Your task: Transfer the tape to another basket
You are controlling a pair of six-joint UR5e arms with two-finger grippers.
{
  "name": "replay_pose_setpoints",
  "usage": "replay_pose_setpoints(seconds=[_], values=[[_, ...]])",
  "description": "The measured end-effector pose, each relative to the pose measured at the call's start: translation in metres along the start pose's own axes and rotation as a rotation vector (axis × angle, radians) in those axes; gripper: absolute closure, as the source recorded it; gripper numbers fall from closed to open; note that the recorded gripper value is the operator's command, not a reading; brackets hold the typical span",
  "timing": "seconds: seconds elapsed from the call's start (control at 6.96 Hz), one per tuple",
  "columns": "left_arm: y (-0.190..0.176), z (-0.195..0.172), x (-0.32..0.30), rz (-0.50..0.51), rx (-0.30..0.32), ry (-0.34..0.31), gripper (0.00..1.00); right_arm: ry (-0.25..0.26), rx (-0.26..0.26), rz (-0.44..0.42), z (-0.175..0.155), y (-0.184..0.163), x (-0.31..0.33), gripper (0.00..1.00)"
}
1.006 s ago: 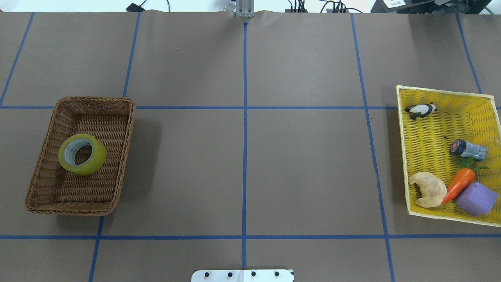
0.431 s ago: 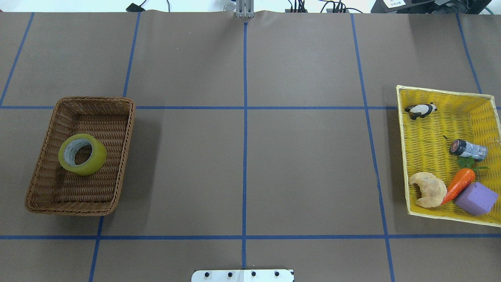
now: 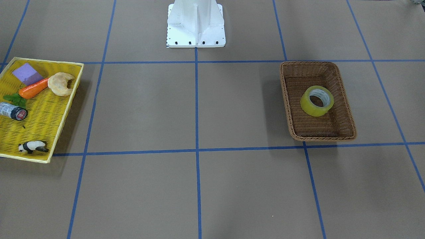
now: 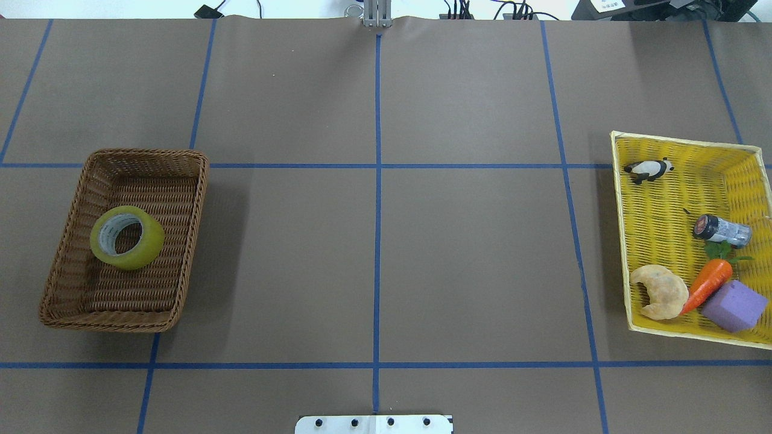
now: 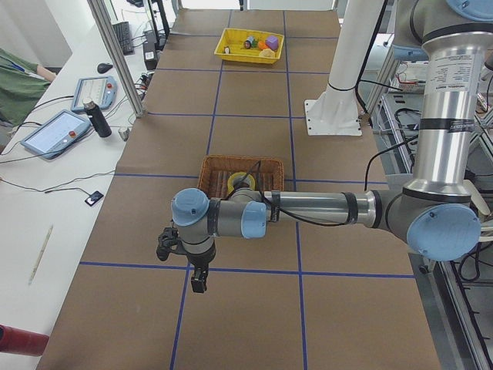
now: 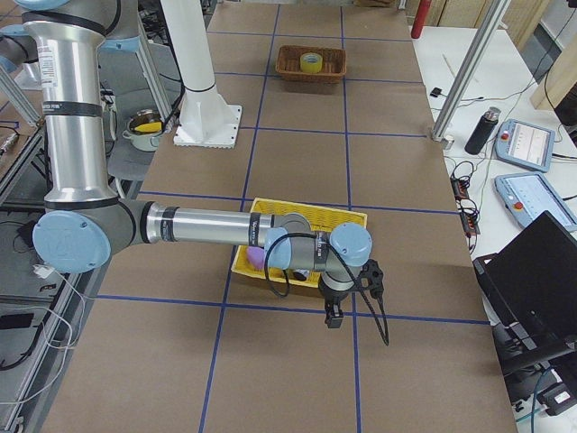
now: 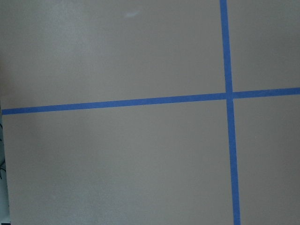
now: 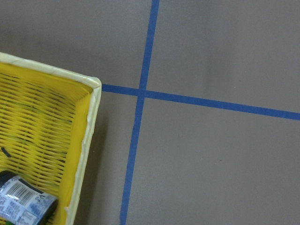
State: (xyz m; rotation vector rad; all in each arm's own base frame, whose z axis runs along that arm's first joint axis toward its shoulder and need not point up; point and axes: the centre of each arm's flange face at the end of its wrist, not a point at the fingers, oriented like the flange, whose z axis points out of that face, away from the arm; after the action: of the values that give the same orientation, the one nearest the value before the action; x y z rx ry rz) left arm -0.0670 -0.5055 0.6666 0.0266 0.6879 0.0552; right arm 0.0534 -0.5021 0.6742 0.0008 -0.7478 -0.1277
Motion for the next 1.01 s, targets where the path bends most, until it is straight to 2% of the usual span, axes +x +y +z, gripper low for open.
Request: replay_pose_setpoints(seconds=[0.57, 1.01], values=[[0.000, 0.000, 0.013, -0.094, -0.004, 0.133, 0.01, -0.047, -0.019, 0.037, -0.011, -0.003, -0.009, 0.00], [0.000, 0.000, 0.014, -0.105, -0.003, 0.143, 0.01, -0.051, -0.023, 0.044, -0.014, -0.005, -0.012, 0.00]])
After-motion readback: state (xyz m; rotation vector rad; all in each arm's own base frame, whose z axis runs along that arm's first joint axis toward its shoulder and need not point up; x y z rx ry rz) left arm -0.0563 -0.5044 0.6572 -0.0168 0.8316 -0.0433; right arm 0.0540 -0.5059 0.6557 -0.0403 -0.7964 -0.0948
